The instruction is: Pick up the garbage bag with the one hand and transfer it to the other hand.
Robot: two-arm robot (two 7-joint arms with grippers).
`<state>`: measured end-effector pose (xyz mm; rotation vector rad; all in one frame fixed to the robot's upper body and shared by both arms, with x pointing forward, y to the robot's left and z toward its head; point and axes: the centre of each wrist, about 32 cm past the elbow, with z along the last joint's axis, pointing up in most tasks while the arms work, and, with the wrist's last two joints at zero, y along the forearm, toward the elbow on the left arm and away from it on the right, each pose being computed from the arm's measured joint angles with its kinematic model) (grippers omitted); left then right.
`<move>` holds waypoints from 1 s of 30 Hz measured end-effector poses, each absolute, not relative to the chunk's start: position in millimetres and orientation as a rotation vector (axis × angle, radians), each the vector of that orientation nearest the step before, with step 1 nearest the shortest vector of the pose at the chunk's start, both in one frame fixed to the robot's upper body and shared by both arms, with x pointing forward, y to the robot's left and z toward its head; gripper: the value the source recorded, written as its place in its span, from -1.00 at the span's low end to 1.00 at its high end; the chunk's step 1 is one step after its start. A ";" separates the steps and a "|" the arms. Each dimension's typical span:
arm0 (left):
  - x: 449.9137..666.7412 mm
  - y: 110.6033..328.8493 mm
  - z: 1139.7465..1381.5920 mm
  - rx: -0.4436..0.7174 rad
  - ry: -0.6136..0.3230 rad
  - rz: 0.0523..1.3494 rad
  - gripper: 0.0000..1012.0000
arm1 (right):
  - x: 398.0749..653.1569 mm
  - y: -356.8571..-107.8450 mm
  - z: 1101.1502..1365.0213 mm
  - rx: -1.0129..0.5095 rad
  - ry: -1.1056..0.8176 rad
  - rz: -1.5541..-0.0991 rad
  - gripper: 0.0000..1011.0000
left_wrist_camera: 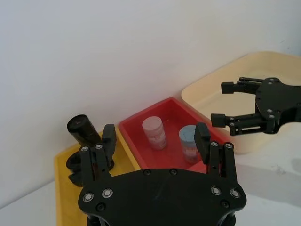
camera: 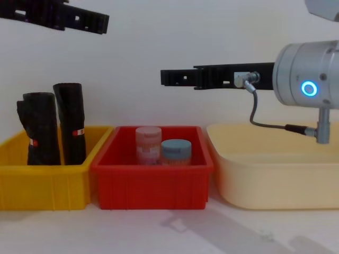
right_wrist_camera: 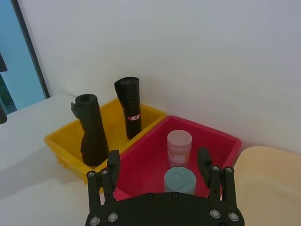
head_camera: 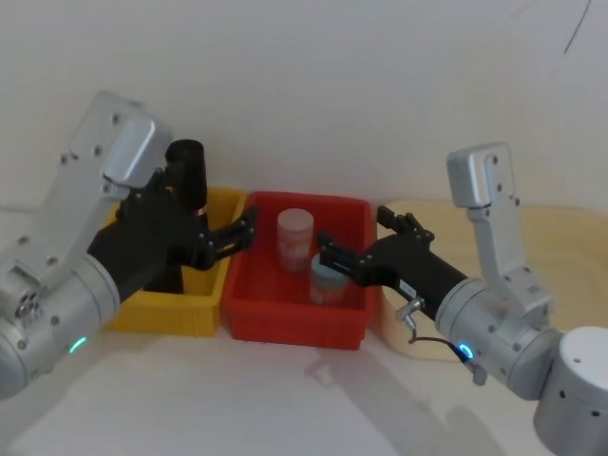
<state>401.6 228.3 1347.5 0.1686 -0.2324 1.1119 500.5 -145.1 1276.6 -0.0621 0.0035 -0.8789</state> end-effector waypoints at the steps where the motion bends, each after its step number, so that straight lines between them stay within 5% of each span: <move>1: 402.8 228.2 1348.4 0.168 -0.230 1.110 0.98 | 500.6 -145.6 1276.8 -0.062 0.004 -0.880 0.98; 30: 401.0 243.2 1363.1 0.095 -0.115 1.106 0.98 | 504.7 -146.7 1275.3 -0.087 0.035 -0.884 0.98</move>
